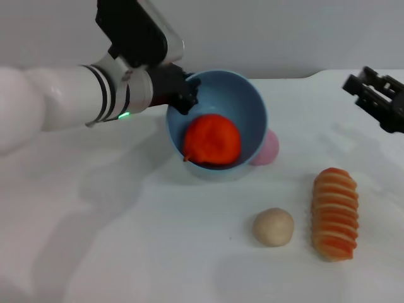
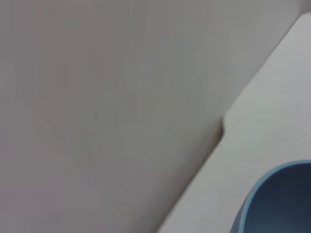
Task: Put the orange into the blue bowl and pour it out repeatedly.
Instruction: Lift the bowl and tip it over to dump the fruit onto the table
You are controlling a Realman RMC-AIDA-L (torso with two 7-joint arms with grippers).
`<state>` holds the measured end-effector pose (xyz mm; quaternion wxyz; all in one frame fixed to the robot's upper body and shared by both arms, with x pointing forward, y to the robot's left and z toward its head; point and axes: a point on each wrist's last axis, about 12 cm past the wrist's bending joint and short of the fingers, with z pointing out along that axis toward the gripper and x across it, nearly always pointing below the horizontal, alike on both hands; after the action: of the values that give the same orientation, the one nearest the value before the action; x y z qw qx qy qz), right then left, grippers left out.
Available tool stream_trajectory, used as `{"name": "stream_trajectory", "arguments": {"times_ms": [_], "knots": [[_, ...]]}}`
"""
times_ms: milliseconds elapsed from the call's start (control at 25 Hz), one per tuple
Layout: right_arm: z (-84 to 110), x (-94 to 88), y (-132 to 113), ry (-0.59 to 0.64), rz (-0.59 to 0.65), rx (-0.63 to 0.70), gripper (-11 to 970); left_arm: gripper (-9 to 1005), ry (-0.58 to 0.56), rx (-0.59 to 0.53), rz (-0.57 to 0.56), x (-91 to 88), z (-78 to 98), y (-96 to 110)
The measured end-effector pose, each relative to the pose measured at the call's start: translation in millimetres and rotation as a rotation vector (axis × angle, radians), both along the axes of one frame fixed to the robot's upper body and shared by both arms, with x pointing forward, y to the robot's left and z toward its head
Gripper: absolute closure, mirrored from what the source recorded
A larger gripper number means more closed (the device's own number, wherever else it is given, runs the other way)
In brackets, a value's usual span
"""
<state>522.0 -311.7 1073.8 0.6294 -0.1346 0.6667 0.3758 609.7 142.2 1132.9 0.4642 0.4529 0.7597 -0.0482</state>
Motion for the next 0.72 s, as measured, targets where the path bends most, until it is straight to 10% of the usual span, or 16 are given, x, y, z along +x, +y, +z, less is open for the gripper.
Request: {"name": "stream_trajectory", "arguments": {"times_ms": [720], "knots": [[-5.9,-9.2,-18,-0.026,-0.115,0.009,471,997,-0.847,0.331,-0.253,-83.1,-29.4,-15]]}}
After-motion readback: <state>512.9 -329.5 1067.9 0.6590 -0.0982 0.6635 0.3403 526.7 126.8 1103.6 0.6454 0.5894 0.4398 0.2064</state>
